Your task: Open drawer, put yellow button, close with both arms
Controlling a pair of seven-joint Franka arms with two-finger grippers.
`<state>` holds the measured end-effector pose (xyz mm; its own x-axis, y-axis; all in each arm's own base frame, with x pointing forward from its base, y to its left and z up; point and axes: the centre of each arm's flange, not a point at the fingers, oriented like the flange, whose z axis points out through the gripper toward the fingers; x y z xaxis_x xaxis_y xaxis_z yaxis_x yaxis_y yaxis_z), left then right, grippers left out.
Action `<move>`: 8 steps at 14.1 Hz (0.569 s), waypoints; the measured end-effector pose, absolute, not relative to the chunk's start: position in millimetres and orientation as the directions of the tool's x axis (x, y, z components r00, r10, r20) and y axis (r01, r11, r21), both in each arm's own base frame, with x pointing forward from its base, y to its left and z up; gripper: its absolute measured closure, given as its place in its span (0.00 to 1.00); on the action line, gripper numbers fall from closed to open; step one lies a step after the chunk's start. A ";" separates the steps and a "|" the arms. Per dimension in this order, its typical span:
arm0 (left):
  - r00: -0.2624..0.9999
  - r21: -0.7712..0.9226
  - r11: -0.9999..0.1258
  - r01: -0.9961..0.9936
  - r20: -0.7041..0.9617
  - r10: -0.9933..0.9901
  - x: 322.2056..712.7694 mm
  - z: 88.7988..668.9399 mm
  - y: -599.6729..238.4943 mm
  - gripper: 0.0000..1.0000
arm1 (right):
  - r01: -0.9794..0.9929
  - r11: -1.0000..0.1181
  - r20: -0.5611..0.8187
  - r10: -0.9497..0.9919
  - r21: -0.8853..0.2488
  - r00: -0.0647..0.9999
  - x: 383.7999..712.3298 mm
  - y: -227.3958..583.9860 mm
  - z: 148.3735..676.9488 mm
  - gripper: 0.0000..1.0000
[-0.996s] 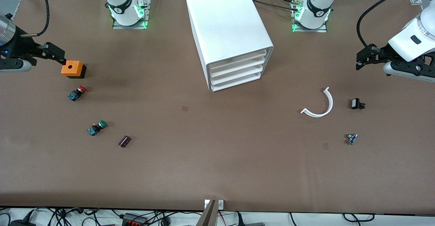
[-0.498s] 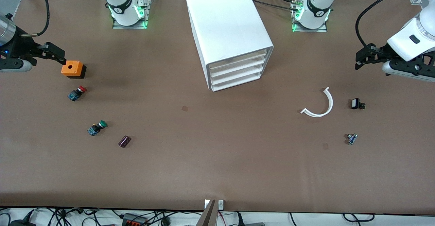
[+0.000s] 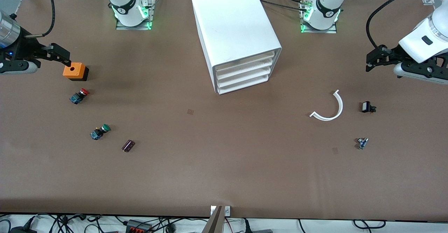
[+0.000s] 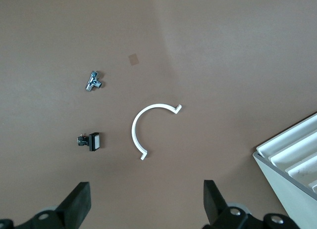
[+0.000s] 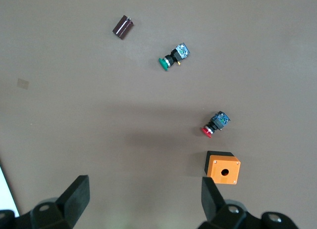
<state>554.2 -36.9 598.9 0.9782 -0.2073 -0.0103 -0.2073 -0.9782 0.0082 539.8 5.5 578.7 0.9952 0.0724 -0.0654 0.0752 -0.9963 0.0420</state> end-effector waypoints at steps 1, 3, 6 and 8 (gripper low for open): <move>0.978 0.008 -0.978 -0.207 -0.010 -0.207 554.2 598.9 -36.9 0.00 | 0.074 -0.996 -0.067 0.071 0.042 0.995 539.6 5.0 578.6 0.00; 0.978 0.008 -0.978 -0.207 -0.010 -0.207 554.2 598.9 -36.9 0.00 | 0.074 -0.996 -0.068 0.071 0.042 0.995 539.5 5.0 578.6 0.00; 0.978 0.008 -0.978 -0.207 -0.010 -0.207 554.2 598.9 -37.0 0.00 | 0.075 -0.996 -0.064 0.072 0.042 0.995 539.9 5.5 578.9 0.00; 0.978 0.008 -0.978 -0.208 -0.011 -0.208 554.4 598.4 -37.2 0.00 | 0.077 -0.996 -0.057 0.074 0.042 0.996 540.7 6.4 579.4 0.00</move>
<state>554.4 -37.2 598.4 0.9781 -0.2078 -0.0114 -0.2077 -0.9782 0.0084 540.7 6.4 579.4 0.9956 0.0743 -0.0574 0.0768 -0.9961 0.0424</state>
